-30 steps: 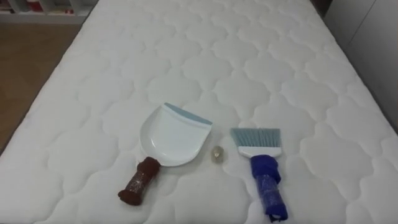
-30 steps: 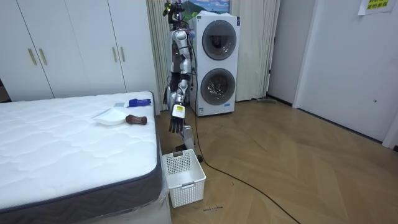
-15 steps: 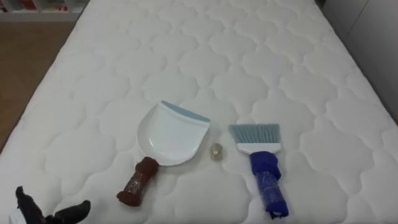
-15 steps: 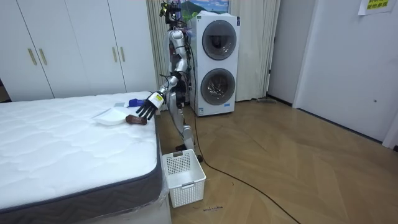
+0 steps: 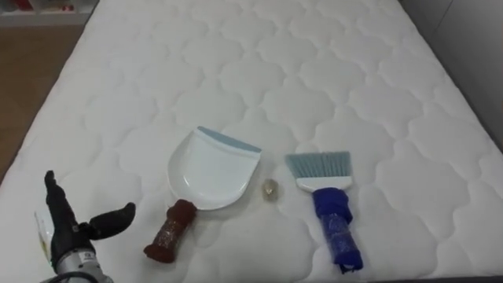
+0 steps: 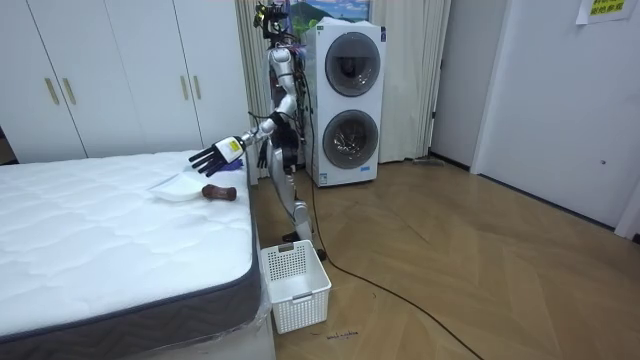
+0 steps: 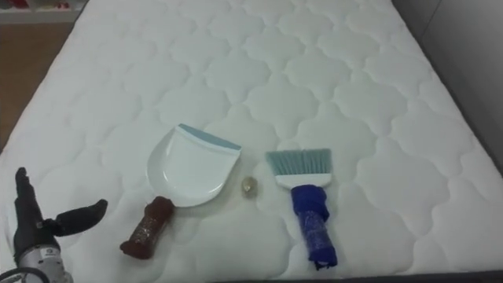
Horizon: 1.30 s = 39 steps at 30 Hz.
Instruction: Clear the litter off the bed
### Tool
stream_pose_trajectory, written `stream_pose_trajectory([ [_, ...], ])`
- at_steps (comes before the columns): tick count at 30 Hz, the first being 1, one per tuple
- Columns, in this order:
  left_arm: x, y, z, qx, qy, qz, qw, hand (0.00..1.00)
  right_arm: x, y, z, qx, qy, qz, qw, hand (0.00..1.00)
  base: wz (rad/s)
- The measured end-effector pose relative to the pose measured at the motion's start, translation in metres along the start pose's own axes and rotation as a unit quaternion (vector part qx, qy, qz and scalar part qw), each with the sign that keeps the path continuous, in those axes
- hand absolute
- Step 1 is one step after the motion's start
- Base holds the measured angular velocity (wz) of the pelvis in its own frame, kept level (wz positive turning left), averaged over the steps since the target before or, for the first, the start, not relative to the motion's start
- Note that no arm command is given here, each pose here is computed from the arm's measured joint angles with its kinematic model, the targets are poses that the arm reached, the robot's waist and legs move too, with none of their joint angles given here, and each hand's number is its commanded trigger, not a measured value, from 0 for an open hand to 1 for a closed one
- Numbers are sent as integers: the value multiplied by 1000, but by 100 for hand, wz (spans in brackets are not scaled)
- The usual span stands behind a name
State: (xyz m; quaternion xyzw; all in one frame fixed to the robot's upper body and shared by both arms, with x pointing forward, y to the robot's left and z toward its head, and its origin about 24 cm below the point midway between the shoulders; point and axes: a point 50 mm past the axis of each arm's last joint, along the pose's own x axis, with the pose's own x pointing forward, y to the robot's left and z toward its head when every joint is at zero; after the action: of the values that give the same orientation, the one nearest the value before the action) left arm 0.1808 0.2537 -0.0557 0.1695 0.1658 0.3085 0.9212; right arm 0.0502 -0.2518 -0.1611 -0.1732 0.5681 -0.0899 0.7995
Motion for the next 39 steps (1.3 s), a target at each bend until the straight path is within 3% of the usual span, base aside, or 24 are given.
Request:
stream_pose_trajectory([
  [9, 7, -27, 20, 13, -37, -48, 998, 0, 4, 7, 22, 10, -26, 18, 999, 0, 5],
  [15, 23, -41, 21, 30, -15, -61, 998, 0, 8, 6, 39, 10, -37, 17, 999, 0, 2],
  [22, 26, -58, 28, 49, -22, -97, 994, 0, 9, 8, 50, 11, -43, 16, 999, 0, 4],
  [29, 27, -61, 18, 66, 0, -104, 992, 0, 11, 7, 74, 12, -69, 0, 998, 0, -25],
  [31, 32, -55, 20, 68, -3, -91, 993, 0, 11, 12, 91, 7, -96, 0, 995, 0, -40],
  [39, 43, -72, 46, 59, -35, -105, 992, 0, 12, 12, 96, -12, -96, 0, 995, 0, 29],
])
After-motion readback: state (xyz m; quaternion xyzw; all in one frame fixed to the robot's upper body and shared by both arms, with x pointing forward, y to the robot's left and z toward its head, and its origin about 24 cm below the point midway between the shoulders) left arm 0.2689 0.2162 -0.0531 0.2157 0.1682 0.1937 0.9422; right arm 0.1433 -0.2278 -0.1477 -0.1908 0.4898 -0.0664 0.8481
